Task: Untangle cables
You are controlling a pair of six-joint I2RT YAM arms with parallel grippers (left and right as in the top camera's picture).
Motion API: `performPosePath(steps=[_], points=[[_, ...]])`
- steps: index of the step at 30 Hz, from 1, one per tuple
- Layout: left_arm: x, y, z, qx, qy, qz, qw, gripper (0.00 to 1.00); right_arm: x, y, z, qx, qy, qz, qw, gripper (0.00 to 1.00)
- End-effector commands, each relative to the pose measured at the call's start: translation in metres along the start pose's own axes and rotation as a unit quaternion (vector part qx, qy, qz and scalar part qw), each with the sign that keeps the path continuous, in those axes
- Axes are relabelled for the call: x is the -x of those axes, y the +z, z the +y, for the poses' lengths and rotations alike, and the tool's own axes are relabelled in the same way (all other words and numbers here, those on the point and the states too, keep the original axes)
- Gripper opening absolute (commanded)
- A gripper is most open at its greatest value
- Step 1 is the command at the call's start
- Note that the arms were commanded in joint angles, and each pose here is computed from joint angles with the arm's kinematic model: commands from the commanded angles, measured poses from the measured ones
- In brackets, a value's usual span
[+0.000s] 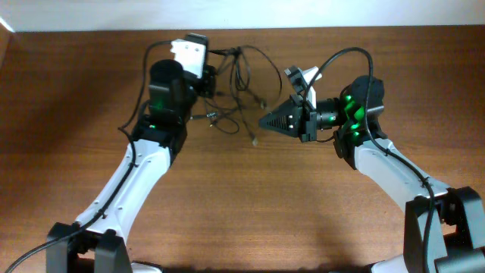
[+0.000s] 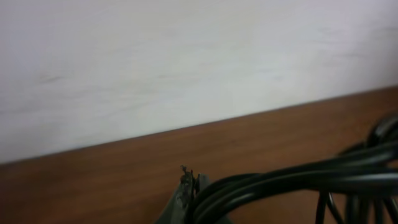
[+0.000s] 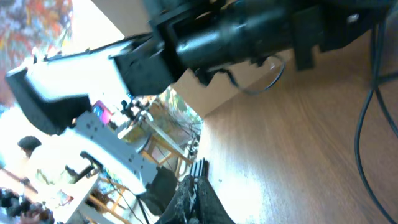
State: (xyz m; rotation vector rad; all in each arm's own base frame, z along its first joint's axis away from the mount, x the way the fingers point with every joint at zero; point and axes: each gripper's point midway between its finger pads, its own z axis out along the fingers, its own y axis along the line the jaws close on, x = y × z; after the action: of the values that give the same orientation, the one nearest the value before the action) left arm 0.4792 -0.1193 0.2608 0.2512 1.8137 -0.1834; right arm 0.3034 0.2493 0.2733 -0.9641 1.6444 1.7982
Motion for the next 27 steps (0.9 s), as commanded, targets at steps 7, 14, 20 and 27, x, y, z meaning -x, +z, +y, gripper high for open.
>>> performPosePath(steps=[7, 14, 20, 27], points=[[0.003, 0.001, 0.021, 0.008, -0.027, -0.01, 1.0, 0.0, 0.002, -0.001, 0.011, 0.012, -0.057, 0.011, 0.998, 0.39], [-0.021, 0.0, 0.013, -0.022, 0.16, 0.035, 0.986, 0.0, 0.043, -0.008, -0.025, -0.085, 0.076, -0.116, 0.987, 0.9], [-0.017, -0.012, -0.047, -0.196, 0.235, -0.018, 0.952, 0.0, 0.053, -0.013, -0.037, -0.148, -0.157, -0.119, 0.969, 0.92], [-0.017, -0.019, -0.061, -0.236, 0.25, -0.035, 0.938, 0.0, 0.051, -0.024, -0.058, -0.207, -0.222, -0.11, 0.946, 0.88]])
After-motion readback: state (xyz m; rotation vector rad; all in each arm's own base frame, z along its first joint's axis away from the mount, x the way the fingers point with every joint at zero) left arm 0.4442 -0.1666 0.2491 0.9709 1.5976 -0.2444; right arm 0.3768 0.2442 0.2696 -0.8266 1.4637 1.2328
